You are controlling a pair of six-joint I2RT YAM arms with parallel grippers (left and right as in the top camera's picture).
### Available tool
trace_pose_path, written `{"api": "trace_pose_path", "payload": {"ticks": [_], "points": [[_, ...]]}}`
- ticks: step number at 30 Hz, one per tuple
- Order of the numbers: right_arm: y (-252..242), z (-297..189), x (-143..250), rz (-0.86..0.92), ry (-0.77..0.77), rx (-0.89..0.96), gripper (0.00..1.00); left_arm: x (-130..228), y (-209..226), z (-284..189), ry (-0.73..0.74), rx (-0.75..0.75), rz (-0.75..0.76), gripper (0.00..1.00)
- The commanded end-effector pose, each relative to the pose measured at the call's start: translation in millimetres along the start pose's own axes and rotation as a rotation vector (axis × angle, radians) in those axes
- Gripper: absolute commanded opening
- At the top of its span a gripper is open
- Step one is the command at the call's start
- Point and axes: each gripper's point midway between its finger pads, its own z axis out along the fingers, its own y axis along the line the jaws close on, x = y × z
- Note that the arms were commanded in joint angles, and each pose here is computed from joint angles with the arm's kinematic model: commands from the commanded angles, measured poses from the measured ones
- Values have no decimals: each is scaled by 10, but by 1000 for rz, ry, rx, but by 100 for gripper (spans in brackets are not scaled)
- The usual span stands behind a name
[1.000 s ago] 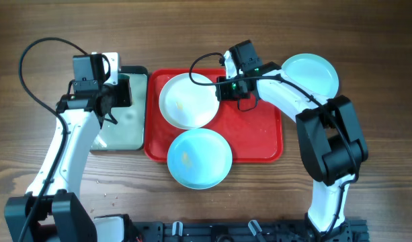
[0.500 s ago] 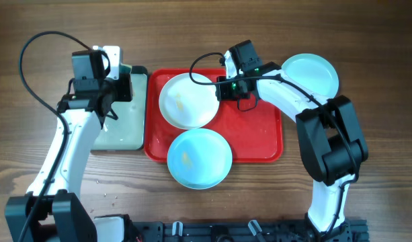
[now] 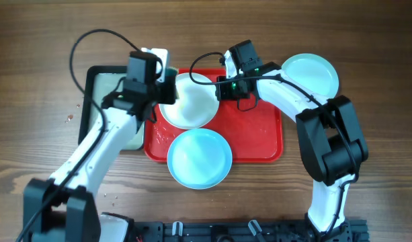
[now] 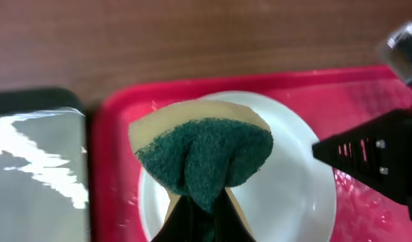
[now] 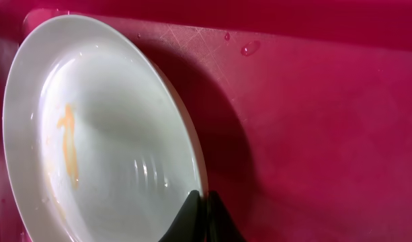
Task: Clean dirty plates on tray and stack at the side
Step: 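Carry the sponge with the left gripper onto the white plate, then scrub the white plate with the sponge while the right gripper holds its rim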
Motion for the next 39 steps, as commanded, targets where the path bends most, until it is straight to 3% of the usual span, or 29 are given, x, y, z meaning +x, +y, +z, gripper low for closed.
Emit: {"api": "trace_pose_path", "payload": {"ticks": [1, 13, 24, 31, 39], "points": [[6, 72, 76, 9, 24, -11, 4, 190, 4, 224, 68, -10, -120, 4], [26, 79, 83, 5, 26, -13, 4, 588, 11, 617, 205, -21, -179, 4], [115, 119, 117, -23, 26, -6, 4, 698, 184, 678, 231, -110, -174, 4], [105, 119, 114, -23, 25, 0, 4, 605, 220, 563, 286, -40, -248, 4], [106, 119, 114, -22, 25, -1, 4, 773, 298, 630, 353, -54, -272, 4]]}}
